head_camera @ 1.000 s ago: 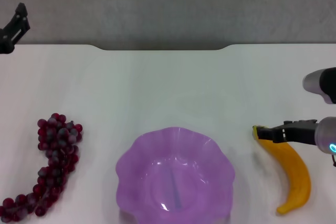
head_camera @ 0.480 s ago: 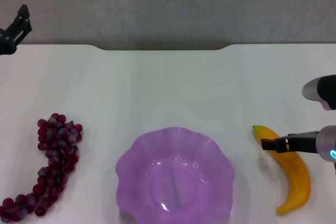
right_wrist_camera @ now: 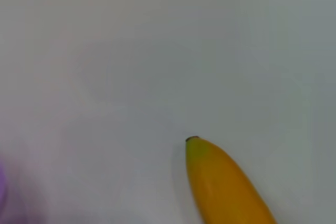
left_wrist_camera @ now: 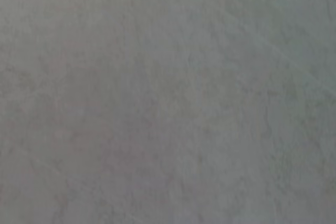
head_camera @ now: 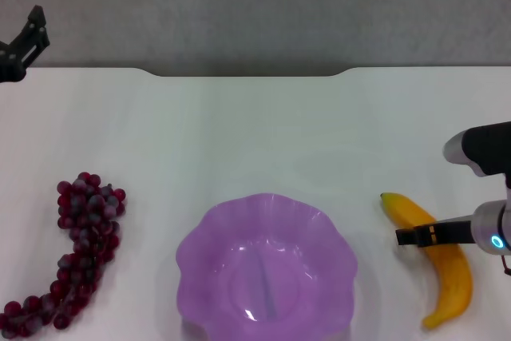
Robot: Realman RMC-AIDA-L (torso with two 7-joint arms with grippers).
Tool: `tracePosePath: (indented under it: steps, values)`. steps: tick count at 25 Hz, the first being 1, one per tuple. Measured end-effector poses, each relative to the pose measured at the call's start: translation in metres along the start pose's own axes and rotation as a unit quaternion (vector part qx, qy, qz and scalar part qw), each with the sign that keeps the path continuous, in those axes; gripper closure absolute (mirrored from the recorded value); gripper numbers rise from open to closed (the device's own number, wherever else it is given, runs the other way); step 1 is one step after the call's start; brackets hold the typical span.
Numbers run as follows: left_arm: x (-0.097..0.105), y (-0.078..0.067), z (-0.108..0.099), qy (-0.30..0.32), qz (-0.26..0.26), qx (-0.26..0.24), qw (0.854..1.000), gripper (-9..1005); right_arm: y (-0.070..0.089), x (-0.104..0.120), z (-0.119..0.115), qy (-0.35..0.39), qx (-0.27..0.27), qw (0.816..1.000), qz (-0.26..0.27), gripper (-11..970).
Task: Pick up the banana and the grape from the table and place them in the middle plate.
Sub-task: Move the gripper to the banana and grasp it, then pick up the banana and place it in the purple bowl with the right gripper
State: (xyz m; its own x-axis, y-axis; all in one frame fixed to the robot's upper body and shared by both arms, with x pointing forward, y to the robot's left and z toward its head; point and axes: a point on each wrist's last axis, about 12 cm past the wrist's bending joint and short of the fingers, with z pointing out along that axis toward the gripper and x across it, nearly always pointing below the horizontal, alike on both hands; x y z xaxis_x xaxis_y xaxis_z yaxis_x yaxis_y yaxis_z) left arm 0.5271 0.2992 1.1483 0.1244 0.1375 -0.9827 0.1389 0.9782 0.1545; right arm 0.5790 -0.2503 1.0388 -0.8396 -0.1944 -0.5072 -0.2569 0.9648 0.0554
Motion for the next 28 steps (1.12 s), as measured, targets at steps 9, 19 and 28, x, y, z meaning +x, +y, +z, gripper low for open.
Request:
tracePosePath:
  steps: [9, 19, 28]
  values:
    - [0.0, 0.0, 0.0, -0.001, 0.0, 0.0, 1.0, 122, -0.001, 0.0, 0.001, 0.005, 0.001, 1.0, 0.004, 298]
    - [0.0, -0.001, 0.0, 0.0, 0.011, -0.001, 1.0, 122, -0.002, -0.002, 0.0, 0.001, 0.001, 1.0, 0.001, 459]
    - [-0.001, -0.001, -0.002, -0.001, 0.01, -0.003, 1.0, 123, 0.005, -0.032, -0.046, -0.072, -0.019, 0.997, -0.032, 459]
